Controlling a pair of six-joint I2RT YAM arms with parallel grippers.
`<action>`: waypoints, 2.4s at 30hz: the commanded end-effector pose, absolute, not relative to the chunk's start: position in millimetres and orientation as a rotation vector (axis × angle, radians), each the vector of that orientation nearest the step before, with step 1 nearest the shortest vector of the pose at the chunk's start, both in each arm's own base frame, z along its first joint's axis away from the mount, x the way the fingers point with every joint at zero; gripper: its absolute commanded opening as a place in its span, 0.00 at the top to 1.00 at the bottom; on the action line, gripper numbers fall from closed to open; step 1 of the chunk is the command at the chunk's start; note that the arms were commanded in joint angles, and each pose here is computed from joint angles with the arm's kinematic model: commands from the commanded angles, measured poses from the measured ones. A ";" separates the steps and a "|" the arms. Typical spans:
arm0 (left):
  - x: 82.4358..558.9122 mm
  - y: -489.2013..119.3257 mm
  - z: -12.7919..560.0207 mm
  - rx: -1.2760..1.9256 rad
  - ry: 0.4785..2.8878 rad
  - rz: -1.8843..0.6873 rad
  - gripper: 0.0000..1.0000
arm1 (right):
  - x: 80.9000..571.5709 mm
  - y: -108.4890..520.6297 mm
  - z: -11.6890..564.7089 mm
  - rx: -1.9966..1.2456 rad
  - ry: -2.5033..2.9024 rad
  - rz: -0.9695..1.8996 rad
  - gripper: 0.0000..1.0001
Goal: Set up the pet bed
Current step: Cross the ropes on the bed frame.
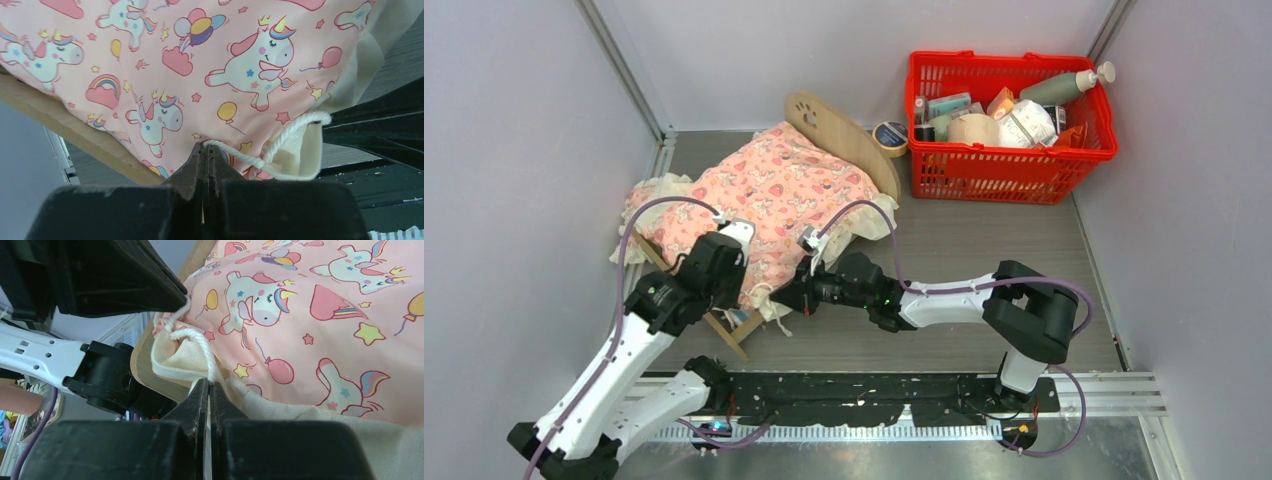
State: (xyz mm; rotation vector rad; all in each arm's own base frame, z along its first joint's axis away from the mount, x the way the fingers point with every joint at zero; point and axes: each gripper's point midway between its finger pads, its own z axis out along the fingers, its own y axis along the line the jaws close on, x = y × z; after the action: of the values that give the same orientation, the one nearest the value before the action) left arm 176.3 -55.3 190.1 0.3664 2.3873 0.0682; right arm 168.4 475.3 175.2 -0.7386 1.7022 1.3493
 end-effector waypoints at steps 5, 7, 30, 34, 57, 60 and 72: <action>157.9 -71.2 164.3 0.171 2.627 -0.007 1.00 | 174.5 467.8 203.9 -0.706 1.604 1.357 0.95; 152.9 -72.5 154.5 0.099 2.656 -0.022 0.99 | 175.0 466.3 203.4 -0.704 1.605 1.356 0.95; 127.7 3.4 200.3 -0.783 2.304 0.172 0.42 | 184.8 456.8 209.6 -0.691 1.634 1.277 0.85; 131.1 -17.9 172.0 -0.830 2.312 0.004 0.46 | 185.5 453.9 211.1 -0.682 1.645 1.264 0.84; 155.4 -26.9 207.6 -0.798 2.156 -0.150 1.00 | 167.2 381.1 245.7 -0.661 1.421 1.099 0.48; 161.4 -30.8 225.8 -0.765 2.140 -0.172 1.00 | 146.3 373.1 245.6 -0.752 1.195 1.016 0.51; 167.1 -39.0 233.4 -0.744 2.117 -0.236 1.00 | 42.1 448.3 197.9 -1.088 0.797 0.909 0.47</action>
State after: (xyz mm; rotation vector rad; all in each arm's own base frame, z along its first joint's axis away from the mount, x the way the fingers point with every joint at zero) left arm 128.4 -14.0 181.6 -0.7644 2.3358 0.0300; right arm 45.9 422.0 141.3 -1.2325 0.9972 0.9693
